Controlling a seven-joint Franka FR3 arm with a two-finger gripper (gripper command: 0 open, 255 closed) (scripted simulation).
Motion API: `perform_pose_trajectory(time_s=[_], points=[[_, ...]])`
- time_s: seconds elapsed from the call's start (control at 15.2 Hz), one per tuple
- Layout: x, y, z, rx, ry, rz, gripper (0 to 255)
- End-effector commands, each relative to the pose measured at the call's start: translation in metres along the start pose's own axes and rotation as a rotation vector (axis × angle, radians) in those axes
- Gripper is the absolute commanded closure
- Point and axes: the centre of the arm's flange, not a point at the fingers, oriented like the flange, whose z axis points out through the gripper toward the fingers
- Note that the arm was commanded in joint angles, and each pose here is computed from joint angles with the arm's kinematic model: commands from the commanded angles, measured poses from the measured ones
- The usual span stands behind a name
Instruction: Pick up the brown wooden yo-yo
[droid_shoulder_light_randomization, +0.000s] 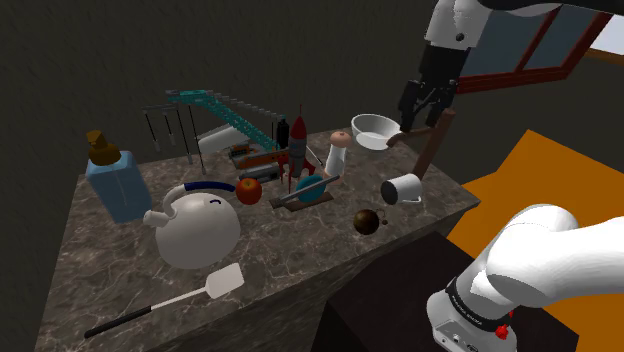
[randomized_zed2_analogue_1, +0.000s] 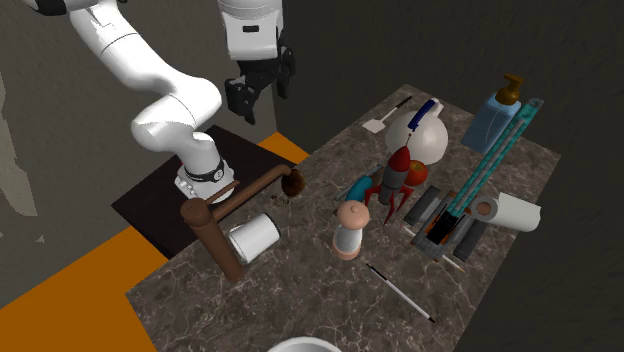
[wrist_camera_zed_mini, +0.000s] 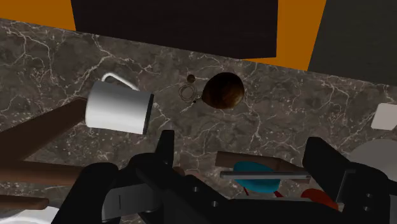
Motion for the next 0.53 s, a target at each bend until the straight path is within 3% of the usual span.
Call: perform_pose_trajectory(time_s=[0.0,0.46], points=[[0.000,0.000,0.000,0.000,0.000,0.000,0],[0.027,-0.033,0.089,-0.081,-0.060,0.203,0]])
